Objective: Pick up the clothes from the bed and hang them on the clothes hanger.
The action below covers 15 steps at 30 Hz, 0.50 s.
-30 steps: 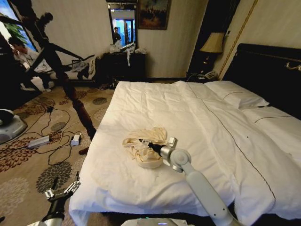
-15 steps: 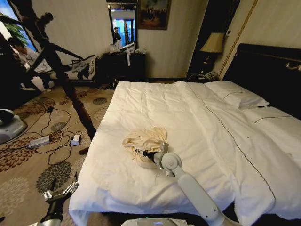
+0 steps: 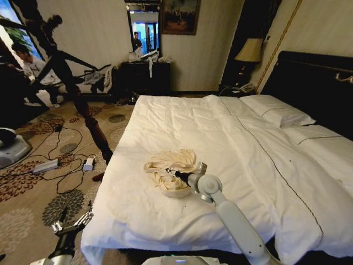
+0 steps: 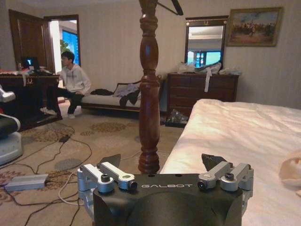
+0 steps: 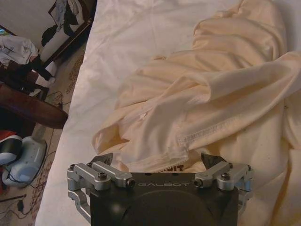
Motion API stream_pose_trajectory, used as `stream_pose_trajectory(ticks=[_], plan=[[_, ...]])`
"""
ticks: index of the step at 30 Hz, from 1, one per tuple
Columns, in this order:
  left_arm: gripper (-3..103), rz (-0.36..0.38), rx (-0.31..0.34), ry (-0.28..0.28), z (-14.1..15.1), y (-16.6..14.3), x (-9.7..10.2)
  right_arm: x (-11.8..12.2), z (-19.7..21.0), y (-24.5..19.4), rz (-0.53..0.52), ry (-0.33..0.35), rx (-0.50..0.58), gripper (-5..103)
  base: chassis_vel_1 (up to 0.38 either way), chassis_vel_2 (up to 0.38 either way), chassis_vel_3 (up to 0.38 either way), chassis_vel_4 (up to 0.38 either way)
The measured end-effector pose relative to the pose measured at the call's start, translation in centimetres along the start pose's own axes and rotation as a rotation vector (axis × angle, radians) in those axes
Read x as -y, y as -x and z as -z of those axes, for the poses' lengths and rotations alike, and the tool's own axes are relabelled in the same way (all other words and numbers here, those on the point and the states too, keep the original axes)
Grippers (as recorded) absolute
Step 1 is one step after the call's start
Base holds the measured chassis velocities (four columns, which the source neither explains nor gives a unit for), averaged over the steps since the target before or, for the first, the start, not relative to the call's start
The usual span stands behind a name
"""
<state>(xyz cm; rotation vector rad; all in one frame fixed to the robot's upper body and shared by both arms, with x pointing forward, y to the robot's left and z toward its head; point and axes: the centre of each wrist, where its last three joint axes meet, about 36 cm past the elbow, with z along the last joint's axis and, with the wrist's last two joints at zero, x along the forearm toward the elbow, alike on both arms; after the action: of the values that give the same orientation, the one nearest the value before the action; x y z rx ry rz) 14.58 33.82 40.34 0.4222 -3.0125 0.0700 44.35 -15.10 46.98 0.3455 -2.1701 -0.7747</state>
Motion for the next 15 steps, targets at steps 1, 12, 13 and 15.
stream_pose_trajectory(ticks=[1,12,13,15], plan=[[97,-0.001,0.002,0.001,0.1,0.0,0.0,0.0,-0.1,0.2,0.001,0.005,-0.002,100,0.0,0.0,0.0,0.0],[97,-0.001,0.012,0.015,0.7,-0.2,0.1,0.0,-0.4,0.9,-0.003,0.018,-0.013,100,0.0,0.0,0.0,0.0],[97,0.0,0.012,0.015,0.7,-0.2,0.1,-0.1,-0.5,1.0,-0.002,0.019,-0.016,100,0.0,0.0,0.0,0.0],[97,0.001,0.012,0.016,0.7,-0.2,0.1,-0.2,-0.6,1.2,0.002,0.022,-0.019,100,0.0,0.0,0.0,0.0]])
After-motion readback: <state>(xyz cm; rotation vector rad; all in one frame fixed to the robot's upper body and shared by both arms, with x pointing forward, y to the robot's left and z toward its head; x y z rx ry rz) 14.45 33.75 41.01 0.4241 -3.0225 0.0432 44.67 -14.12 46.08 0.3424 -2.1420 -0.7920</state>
